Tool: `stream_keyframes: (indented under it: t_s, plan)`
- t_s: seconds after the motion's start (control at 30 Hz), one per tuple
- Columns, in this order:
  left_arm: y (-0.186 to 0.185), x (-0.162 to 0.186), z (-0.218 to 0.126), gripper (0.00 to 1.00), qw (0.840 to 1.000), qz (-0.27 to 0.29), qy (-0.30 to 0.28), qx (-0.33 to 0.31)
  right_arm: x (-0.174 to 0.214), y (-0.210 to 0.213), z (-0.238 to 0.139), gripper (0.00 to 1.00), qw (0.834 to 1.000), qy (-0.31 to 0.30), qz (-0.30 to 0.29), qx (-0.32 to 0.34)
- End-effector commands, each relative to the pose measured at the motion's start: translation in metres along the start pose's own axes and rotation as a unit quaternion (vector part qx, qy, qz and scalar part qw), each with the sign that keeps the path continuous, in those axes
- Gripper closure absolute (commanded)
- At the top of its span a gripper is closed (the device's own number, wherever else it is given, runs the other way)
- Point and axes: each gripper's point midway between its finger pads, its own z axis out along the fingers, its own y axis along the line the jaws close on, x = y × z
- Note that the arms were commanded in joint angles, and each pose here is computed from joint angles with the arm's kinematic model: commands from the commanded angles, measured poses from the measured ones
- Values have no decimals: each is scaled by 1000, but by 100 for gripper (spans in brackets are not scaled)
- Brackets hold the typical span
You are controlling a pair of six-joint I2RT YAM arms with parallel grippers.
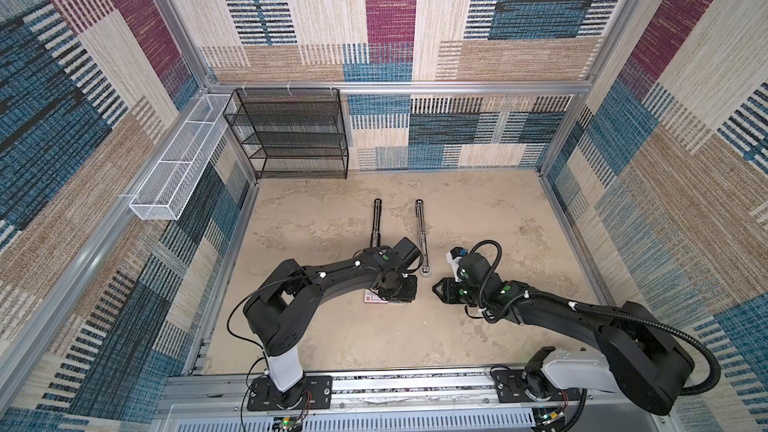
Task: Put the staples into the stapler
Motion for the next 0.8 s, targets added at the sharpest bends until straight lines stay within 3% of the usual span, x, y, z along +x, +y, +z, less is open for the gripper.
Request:
stream_keyframes:
  t_s: [0.0,0.2,0.43,0.77]
  plan:
    - [7,0,0,71,1000,-1,-2,-21,-5,3,-1,62,1000,-12,0,-8]
    - [9,-2,1,71,1000,0,-4,-25,-5,4,0,63,1000,-12,-1,-9]
    - [10,-3,7,82,999,3,1,-32,-6,4,0,63,1000,-12,-2,-9]
    - [15,-3,5,83,999,6,-1,-46,-7,5,-1,63,1000,-11,-4,-9]
